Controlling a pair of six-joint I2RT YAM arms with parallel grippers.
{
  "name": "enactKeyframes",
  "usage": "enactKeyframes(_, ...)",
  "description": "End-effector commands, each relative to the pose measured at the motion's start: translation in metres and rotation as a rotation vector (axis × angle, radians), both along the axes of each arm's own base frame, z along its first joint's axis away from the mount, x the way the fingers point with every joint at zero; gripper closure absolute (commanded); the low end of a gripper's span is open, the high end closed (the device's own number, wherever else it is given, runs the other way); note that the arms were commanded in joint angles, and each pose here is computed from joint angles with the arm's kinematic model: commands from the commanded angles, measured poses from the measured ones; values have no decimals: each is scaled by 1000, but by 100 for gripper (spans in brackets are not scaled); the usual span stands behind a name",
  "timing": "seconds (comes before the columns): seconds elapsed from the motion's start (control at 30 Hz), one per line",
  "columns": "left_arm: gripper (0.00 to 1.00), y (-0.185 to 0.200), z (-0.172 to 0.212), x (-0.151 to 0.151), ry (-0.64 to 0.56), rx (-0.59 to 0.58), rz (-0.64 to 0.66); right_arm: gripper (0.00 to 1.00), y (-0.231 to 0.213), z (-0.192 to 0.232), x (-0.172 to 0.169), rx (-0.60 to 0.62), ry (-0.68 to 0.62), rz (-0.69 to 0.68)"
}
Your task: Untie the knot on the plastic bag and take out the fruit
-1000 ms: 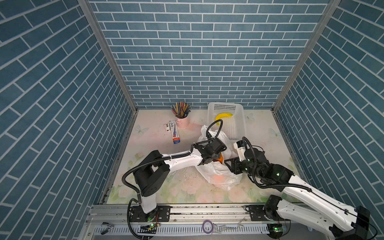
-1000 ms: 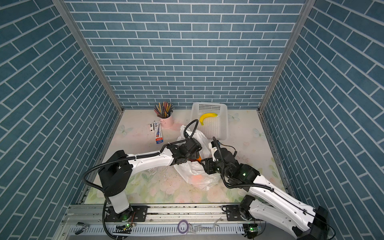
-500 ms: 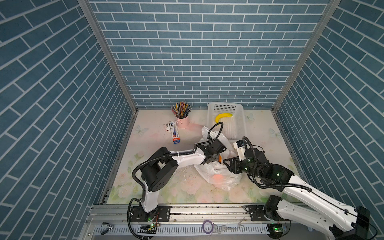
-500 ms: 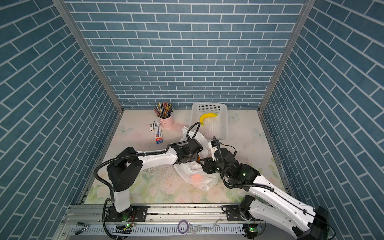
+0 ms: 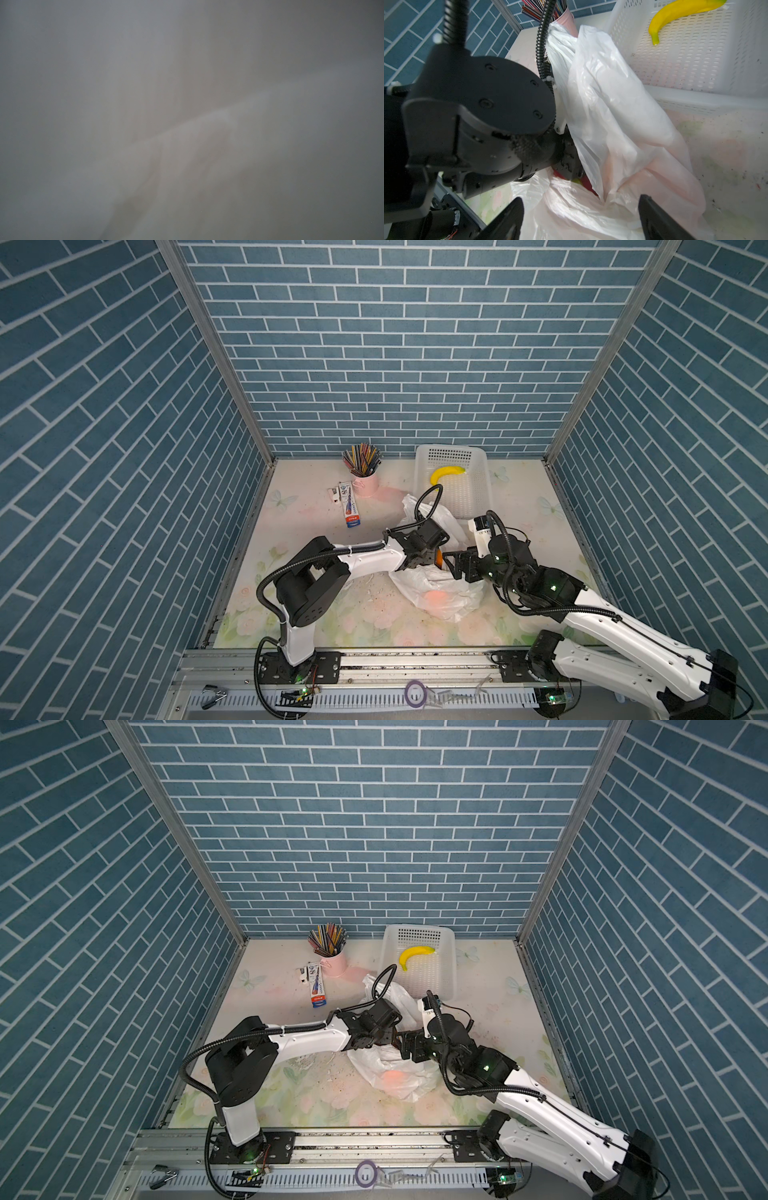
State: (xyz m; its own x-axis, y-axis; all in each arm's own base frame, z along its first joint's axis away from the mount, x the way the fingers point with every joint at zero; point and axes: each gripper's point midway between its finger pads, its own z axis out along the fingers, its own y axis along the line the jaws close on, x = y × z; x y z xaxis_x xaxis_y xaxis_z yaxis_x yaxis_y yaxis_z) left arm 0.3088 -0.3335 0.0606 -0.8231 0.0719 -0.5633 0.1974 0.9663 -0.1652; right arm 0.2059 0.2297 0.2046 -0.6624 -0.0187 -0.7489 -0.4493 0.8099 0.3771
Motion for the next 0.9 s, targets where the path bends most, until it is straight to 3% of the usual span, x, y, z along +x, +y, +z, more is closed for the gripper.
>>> enactKeyframes(0.0,55,0,12,-3,-9,-26,-17,13,5,-3,11,-31,-78,24)
enactKeyframes(0.3,59,4,27,-7,-31,-56,-27,15,6,-23,33,-43,-131,-11)
enactKeyframes(0.47,60,6,30,-8,-39,-58,-32,20,4,-30,48,-46,-115,-63)
enactKeyframes(0.7,62,2,37,-13,-55,-87,-90,47,-11,-37,74,-102,-120,-209)
enactKeyframes(0.87,64,-8,52,-21,-105,-163,-193,51,-23,-32,93,-108,-116,-281)
